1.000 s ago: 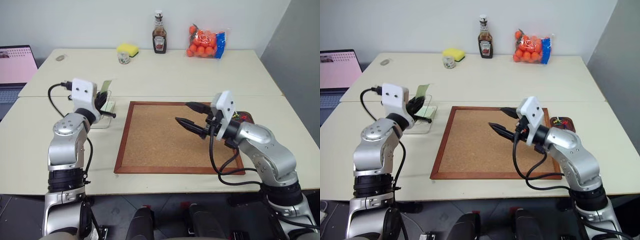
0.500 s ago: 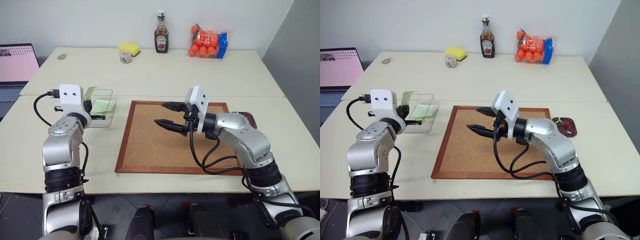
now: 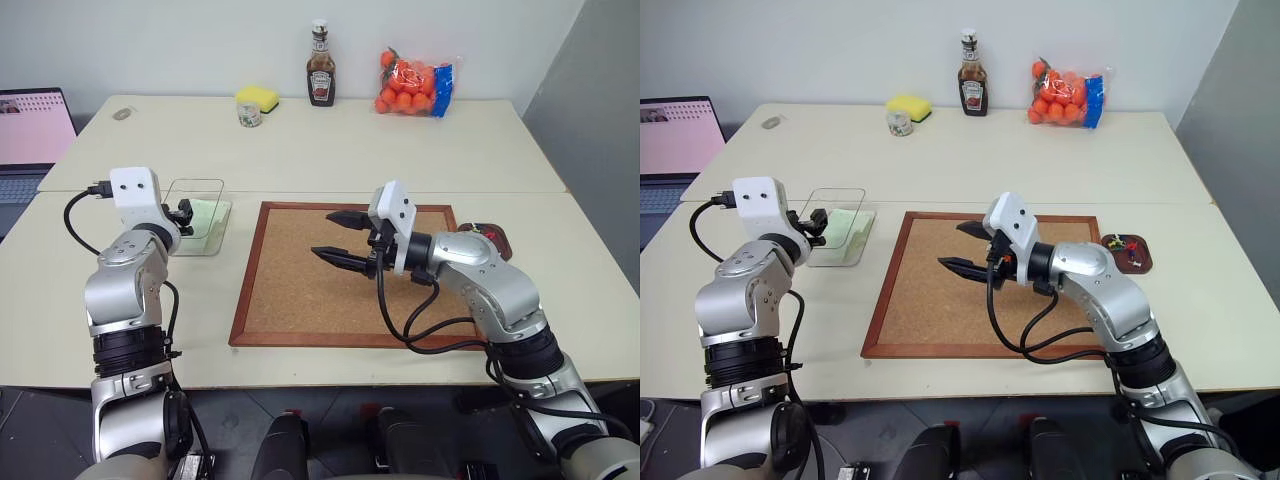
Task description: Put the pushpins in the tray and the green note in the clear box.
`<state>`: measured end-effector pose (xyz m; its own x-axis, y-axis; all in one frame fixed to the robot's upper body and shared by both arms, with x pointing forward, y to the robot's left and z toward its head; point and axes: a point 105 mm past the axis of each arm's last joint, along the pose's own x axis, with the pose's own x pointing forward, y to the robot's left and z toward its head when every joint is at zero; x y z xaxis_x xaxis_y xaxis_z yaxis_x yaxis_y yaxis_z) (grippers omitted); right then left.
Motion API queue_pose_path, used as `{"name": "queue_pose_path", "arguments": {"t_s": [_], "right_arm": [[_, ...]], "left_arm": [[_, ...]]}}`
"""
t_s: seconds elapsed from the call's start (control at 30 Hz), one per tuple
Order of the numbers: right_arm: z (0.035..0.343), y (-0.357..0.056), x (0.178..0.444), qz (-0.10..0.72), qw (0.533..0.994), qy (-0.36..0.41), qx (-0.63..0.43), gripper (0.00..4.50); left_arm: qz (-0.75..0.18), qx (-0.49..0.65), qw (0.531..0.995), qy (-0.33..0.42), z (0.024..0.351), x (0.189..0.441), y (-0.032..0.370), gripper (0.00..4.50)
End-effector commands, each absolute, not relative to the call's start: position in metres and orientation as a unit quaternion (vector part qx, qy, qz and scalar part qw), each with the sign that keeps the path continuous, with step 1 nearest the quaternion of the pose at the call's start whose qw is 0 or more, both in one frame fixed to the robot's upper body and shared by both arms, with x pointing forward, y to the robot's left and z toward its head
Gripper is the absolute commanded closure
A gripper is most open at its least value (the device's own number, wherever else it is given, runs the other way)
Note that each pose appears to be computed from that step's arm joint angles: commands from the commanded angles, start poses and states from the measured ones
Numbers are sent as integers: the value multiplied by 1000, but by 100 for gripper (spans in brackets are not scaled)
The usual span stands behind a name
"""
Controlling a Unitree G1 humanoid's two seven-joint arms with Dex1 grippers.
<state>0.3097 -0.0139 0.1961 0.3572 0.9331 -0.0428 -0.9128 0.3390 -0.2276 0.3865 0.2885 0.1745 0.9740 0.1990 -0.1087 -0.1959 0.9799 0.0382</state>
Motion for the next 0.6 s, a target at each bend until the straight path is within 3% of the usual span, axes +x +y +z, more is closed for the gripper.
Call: {"name": "queue_pose_path", "arguments": {"t_s": [0.03,0.2,0.4,0.6], "right_arm": [[213,-21,308,544,828,-86,-106,126],[211,-44,311,484,863,-106,-103,126],[192,-89,322,334,930,-119,-99,126],[156,-131,309,163,978,-120,-56,126]], "left_arm": [[54,27,997,-37,213,383,271,92],[-80,85,990,-75,230,383,216,92],[-178,98,976,-79,215,380,162,92],[-294,135,944,-58,166,365,115,92]]}}
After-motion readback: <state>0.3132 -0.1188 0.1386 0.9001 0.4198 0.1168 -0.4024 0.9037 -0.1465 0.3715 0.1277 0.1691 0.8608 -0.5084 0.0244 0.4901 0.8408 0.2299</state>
